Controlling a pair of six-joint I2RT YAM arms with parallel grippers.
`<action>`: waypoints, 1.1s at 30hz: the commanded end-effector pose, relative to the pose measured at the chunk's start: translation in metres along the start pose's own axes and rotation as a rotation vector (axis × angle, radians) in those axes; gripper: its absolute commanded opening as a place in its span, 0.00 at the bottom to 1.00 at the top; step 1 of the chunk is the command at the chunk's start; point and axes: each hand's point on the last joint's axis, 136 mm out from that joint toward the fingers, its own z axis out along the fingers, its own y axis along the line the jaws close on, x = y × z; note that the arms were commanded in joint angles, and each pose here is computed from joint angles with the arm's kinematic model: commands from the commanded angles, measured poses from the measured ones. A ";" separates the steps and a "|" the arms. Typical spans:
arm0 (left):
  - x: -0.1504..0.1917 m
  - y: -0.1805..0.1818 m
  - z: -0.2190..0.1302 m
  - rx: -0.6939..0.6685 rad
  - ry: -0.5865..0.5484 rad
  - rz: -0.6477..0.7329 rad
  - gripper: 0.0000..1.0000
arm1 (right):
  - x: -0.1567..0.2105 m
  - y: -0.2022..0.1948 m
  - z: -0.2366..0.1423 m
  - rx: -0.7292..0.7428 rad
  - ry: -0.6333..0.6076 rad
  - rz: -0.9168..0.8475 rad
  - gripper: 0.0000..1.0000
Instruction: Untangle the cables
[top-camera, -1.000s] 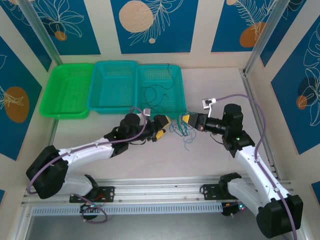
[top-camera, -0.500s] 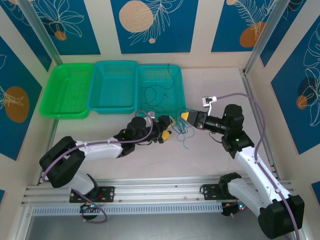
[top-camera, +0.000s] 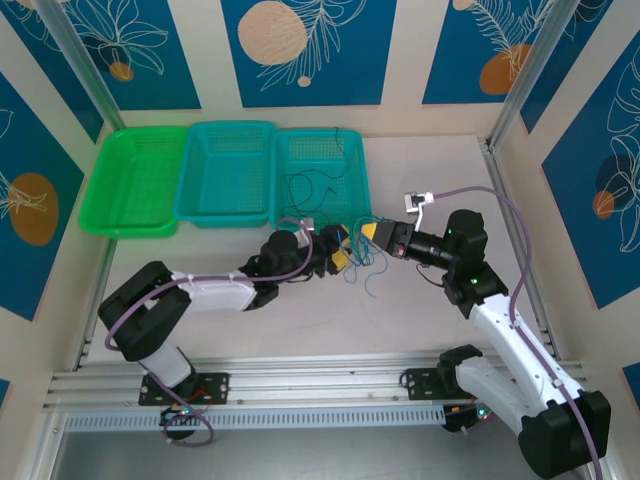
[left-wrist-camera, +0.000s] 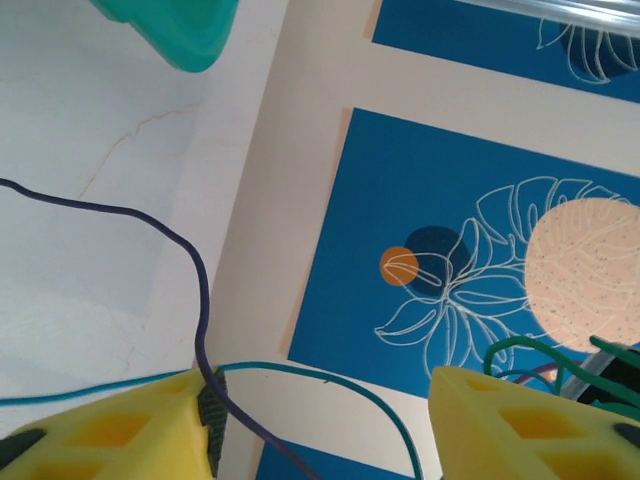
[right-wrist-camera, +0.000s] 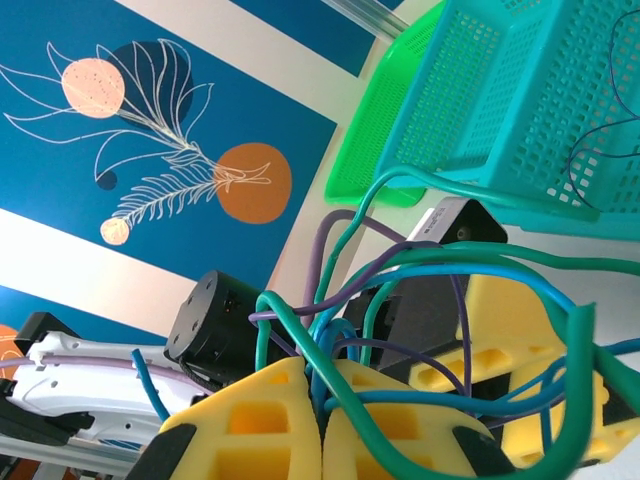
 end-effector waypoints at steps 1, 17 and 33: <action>0.005 -0.025 0.006 0.087 0.015 0.003 0.34 | -0.003 0.011 -0.002 -0.022 -0.020 -0.016 0.00; -0.046 -0.047 -0.125 -0.144 -0.378 0.550 0.00 | 0.000 -0.170 -0.129 0.768 -0.405 0.457 0.00; -0.079 -0.076 -0.271 -0.458 -0.729 0.963 0.00 | 0.007 -0.265 -0.263 1.098 -0.789 0.896 0.00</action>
